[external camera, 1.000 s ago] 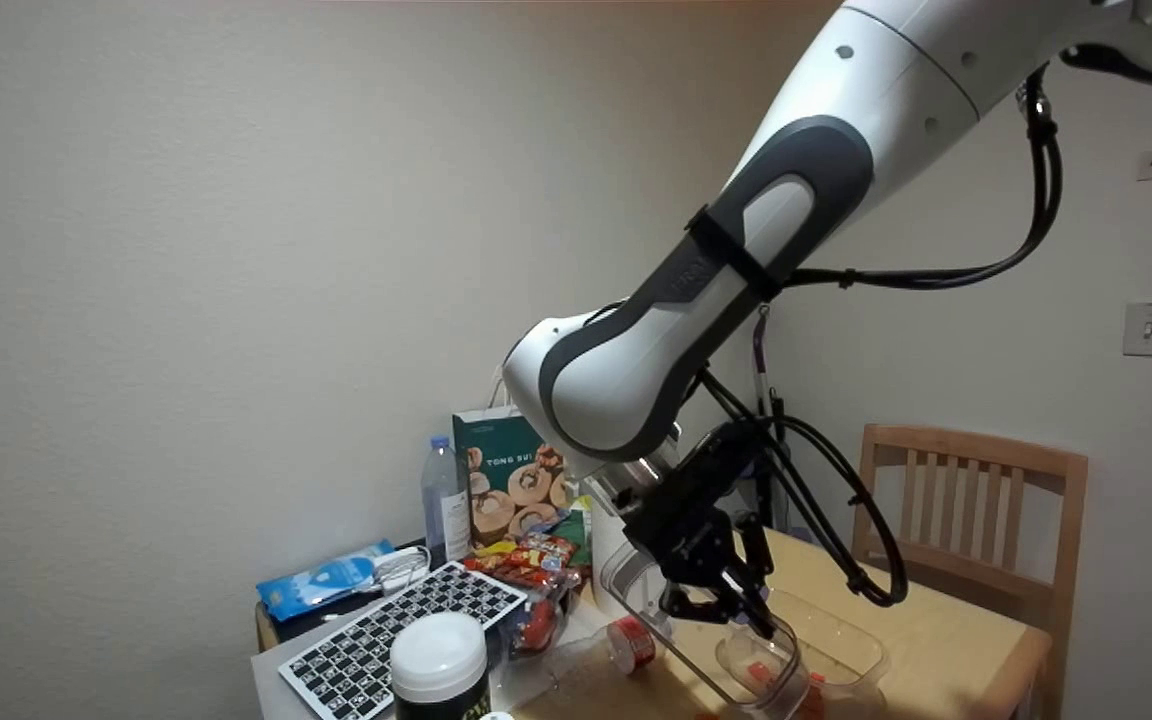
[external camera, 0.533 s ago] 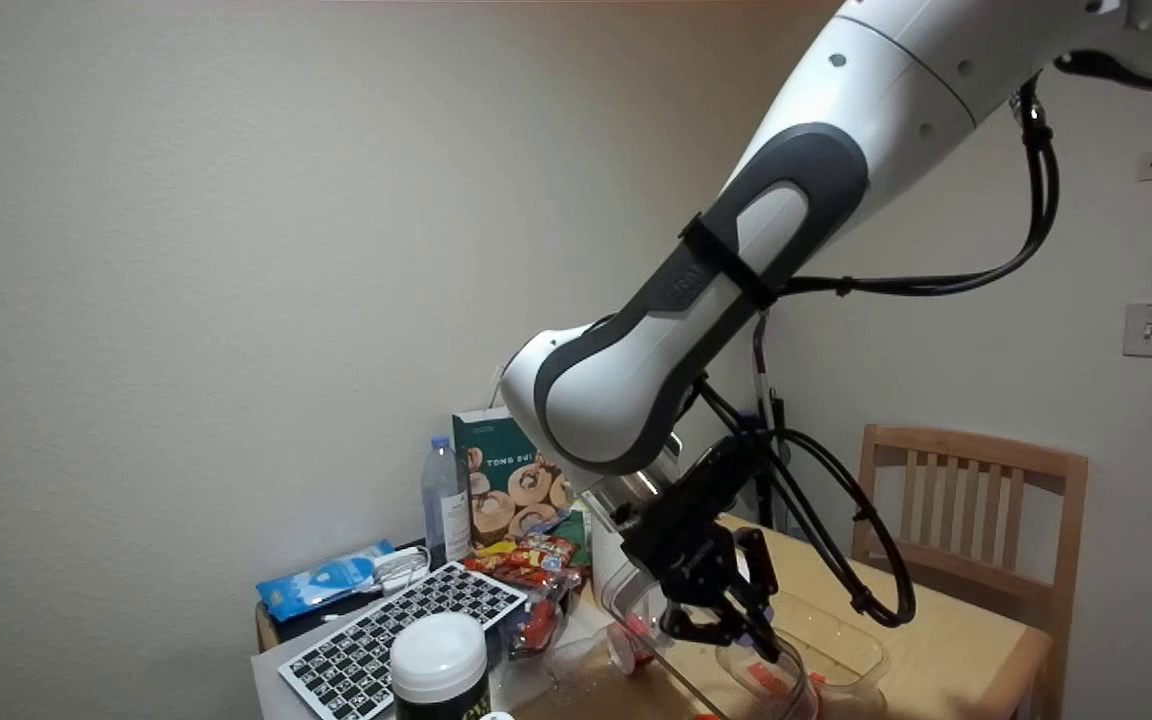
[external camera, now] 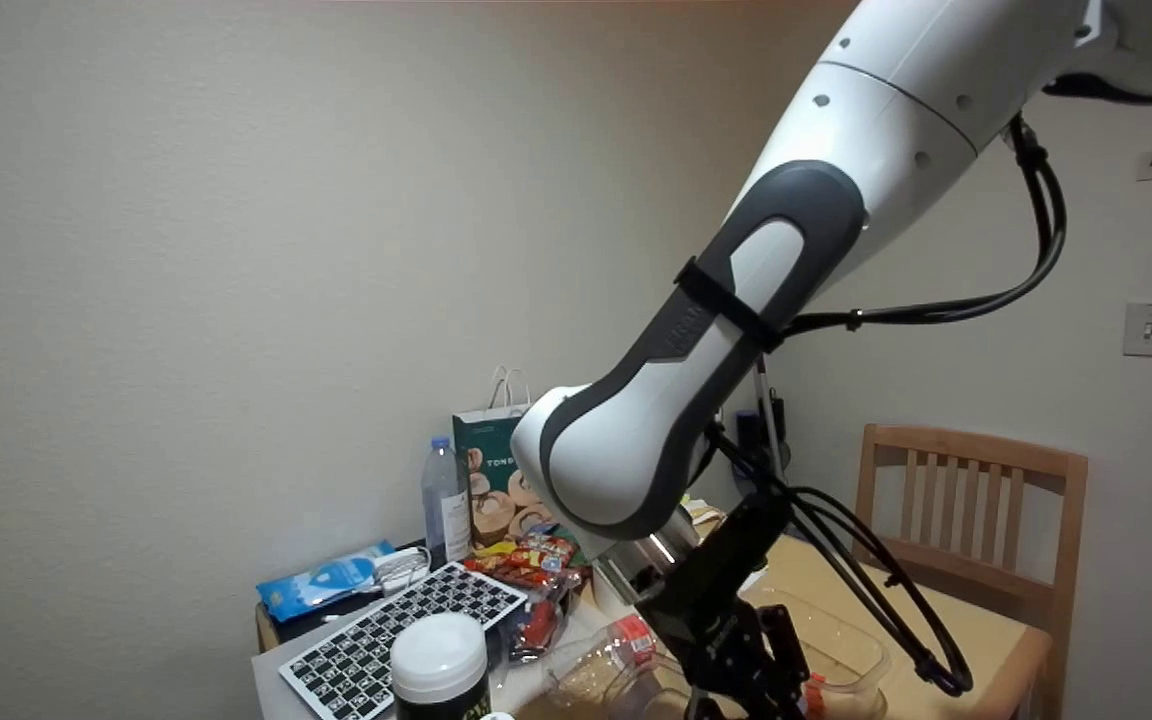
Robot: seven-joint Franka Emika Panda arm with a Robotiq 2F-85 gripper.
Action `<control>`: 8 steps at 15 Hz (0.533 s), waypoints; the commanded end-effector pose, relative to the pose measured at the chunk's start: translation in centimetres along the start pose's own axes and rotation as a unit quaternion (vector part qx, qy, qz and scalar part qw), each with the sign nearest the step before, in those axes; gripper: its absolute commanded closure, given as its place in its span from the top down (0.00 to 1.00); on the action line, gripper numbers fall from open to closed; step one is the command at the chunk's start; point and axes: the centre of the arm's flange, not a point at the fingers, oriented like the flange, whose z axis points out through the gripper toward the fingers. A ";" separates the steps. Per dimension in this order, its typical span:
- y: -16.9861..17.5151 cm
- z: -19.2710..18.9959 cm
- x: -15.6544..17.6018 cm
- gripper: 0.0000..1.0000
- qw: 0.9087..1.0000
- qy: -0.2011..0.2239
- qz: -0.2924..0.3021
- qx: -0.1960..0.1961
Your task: Pour the contents from left bowl to the right bowl
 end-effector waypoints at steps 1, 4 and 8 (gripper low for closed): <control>0.6 3.0 1.0 0.03 0.995 0.010 -0.085 0.047; 0.2 4.4 2.7 0.03 0.995 0.033 -0.088 0.042; -0.2 3.9 2.7 0.07 0.996 0.024 -0.079 0.035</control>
